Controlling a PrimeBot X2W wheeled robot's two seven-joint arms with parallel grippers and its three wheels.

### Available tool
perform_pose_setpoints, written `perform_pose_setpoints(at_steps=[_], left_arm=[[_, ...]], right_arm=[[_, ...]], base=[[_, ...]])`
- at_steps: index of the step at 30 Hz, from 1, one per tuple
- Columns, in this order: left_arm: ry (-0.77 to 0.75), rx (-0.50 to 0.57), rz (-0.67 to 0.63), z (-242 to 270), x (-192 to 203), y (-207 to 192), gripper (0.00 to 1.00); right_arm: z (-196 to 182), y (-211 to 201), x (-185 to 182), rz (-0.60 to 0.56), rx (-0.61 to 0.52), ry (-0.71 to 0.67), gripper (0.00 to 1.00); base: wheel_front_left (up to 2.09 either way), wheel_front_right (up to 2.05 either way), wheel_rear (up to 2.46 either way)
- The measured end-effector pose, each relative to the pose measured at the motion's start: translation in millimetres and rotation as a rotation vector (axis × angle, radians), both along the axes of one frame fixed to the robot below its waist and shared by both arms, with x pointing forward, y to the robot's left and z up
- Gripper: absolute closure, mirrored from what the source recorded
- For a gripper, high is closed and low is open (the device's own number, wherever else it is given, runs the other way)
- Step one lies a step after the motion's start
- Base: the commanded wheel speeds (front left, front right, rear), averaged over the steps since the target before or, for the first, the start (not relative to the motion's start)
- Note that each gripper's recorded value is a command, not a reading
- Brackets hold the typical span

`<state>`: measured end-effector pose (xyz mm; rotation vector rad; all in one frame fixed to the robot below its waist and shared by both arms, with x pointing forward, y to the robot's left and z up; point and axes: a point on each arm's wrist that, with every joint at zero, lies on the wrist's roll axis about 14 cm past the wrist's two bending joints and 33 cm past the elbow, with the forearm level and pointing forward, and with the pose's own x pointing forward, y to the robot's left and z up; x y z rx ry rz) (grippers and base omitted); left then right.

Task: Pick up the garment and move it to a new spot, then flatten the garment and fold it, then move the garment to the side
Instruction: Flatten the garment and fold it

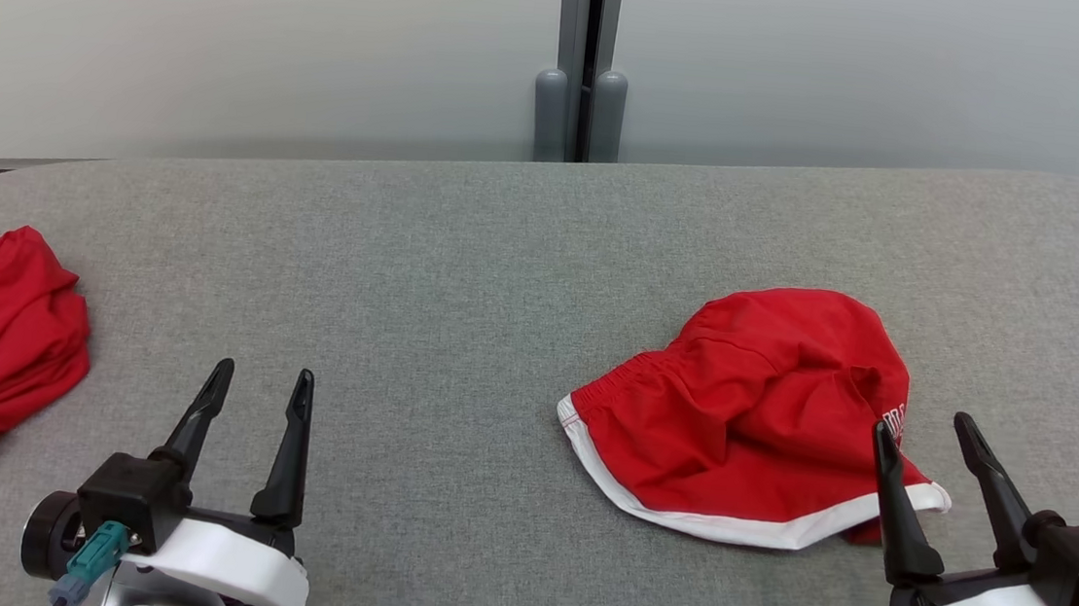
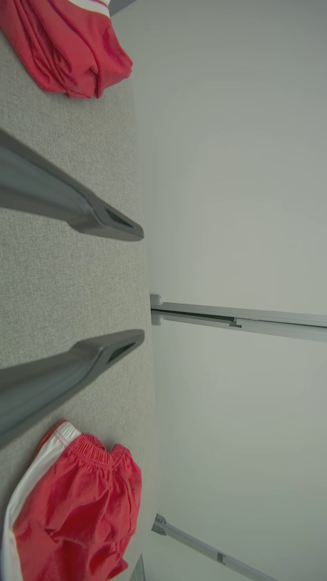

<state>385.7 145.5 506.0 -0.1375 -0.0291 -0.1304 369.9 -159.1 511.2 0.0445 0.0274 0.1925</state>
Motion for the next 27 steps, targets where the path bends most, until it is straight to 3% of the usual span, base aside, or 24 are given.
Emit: perform_pose_setpoints(at_steps=[16, 22, 27], left_arm=[[0.008, 0.002, -0.051, -1, 5, -15, 0.0], [0.027, 0.001, -0.273, 2, 24, -77, 0.0], [0.173, 0.013, -0.482, -33, 27, -136, 0.0]], right_arm=[[-7, 11, 4, 0.031, 0.012, 0.019, 0.0], [-12, 11, 14, 0.032, 0.014, 0.035, 0.0], [-26, 9, 21, 0.027, 0.012, 0.072, 0.0]], base=[[0.0, 0.0, 0.0], [0.0, 0.0, 0.0], [0.0, 0.0, 0.0]])
